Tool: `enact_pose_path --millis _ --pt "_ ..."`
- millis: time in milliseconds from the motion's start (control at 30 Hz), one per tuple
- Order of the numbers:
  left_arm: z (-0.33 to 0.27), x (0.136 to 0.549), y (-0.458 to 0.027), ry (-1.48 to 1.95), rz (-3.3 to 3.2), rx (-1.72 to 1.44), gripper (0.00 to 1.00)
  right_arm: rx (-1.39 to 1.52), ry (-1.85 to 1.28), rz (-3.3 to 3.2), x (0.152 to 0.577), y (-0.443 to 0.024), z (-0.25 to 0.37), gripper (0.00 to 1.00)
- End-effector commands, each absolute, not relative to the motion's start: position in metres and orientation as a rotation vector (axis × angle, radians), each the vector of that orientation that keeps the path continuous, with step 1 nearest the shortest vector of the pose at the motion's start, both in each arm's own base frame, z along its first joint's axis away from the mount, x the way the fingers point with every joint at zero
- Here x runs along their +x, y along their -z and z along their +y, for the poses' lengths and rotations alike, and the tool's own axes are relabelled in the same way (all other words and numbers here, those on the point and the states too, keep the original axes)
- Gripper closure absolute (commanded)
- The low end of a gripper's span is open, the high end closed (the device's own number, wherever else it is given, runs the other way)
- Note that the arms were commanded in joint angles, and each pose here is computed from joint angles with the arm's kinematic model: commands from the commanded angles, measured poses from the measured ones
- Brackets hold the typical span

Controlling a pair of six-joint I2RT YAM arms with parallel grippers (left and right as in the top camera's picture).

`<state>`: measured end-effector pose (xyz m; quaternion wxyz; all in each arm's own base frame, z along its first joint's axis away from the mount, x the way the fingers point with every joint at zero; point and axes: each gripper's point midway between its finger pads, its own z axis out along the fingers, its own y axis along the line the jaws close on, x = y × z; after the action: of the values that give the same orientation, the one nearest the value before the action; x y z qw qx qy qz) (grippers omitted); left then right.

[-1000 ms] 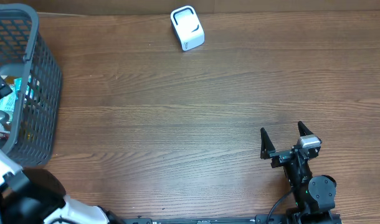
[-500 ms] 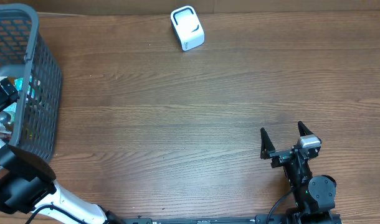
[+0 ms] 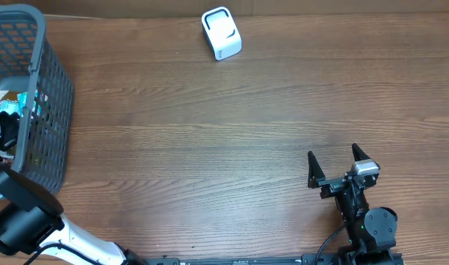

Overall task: Scan the item barcode
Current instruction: 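Grasp the yellow soap bottle in the basket with the left gripper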

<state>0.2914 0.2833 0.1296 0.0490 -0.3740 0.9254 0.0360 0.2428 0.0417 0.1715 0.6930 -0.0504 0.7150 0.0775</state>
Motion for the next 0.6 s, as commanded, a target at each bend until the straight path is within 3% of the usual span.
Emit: enact_pose_path --millis 0,100,233,567 --pt "0.284 0.291 -0.123 -0.073 2.817 -1.142 0.18 -0.106 -0.159 1.594 0.243 -0.169 0.039 0.00" --pt "0.287 0.294 -0.124 -0.081 2.803 -1.138 0.20 -0.106 -0.159 1.594 0.243 -0.169 0.039 0.00" --pt "0.286 0.295 -0.123 -0.072 2.800 -1.135 0.30 -0.106 -0.159 1.594 0.243 -0.169 0.039 0.00" --pt "0.283 0.292 -0.114 -0.060 2.817 -1.142 0.28 -0.106 -0.159 1.594 0.243 -0.169 0.039 0.00"
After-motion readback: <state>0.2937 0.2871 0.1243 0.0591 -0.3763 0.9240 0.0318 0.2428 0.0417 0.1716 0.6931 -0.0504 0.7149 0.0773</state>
